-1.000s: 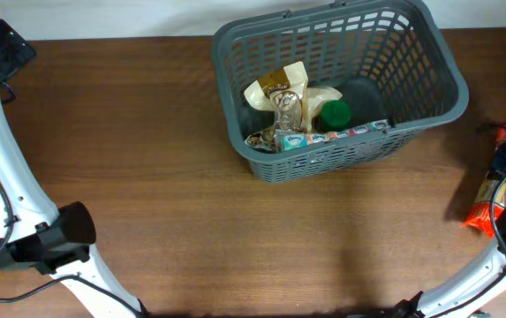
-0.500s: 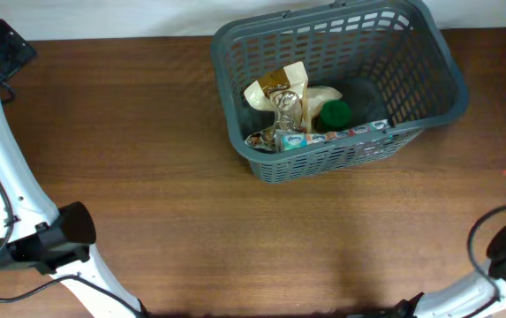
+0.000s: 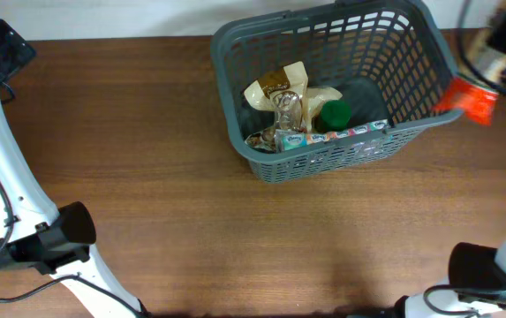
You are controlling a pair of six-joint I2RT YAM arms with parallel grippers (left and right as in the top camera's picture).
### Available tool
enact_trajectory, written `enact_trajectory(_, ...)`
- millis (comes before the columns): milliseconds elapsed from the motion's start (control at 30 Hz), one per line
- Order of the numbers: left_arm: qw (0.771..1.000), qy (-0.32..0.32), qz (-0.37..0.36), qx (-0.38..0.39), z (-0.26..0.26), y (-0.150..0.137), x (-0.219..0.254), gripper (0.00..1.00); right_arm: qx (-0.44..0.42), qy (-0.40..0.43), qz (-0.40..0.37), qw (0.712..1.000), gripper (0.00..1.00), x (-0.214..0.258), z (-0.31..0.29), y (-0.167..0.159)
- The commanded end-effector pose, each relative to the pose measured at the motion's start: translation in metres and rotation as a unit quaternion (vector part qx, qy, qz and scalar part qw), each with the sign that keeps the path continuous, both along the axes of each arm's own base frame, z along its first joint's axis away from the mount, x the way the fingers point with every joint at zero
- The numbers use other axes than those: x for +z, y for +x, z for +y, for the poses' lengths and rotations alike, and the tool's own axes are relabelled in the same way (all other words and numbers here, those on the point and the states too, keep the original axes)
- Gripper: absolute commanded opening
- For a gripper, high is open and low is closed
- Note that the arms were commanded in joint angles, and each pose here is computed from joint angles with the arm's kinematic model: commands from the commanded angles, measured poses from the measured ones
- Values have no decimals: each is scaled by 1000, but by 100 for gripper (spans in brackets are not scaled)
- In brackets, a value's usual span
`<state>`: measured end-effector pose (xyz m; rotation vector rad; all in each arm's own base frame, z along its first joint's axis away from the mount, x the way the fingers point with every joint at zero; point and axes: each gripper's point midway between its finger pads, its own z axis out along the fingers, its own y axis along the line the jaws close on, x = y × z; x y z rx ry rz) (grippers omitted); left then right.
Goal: Pack container
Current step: 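Grasp the red pasta packet with the right gripper, then carry the pasta packet with the right gripper into the basket and release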
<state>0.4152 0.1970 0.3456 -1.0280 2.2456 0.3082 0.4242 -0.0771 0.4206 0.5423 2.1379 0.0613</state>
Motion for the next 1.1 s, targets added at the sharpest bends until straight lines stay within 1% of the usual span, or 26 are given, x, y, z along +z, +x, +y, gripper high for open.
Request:
enact_trajectory(0, 1000, 4, -22, 6, -1, -6, 16, 99, -83, 37, -68, 994, 4, 34, 9, -5)
enact_trajectory(200, 1000, 4, -22, 6, -1, -6, 16, 99, -152, 70, -94, 981, 4, 32, 40, 6)
enact_trajectory(300, 1000, 4, -22, 6, -1, -6, 16, 99, -149, 87, -109, 979, 4, 33, 61, 17)
enact_trajectory(333, 1000, 4, -22, 6, -1, -6, 16, 99, -130, 93, -119, 980, 4, 34, 80, 26)
enact_trajectory(400, 1000, 4, -22, 6, -1, -6, 16, 99, -114, 99, -126, 980, 4, 34, 96, 35)
enact_trajectory(433, 1000, 4, -22, 6, -1, -6, 16, 99, -115, 112, -131, 978, 4, 33, 107, 39)
enact_trajectory(500, 1000, 4, -22, 6, -1, -6, 16, 99, -143, 142, -134, 970, 4, 26, 113, 43)
enact_trajectory(567, 1000, 4, -22, 6, -1, -6, 16, 99, -174, 187, -127, 959, 4, 11, 122, 48)
enact_trajectory(633, 1000, 4, -22, 6, -1, -6, 16, 99, -193, 214, -119, 950, 4, 0, 127, 53)
enact_trajectory(900, 1000, 4, -22, 6, -1, -6, 16, 99, -248, 267, -74, 928, 4, -47, 145, 63)
enact_trajectory(1067, 1000, 4, -22, 6, -1, -6, 16, 99, -246, 291, -29, 924, 4, -79, 171, 71)
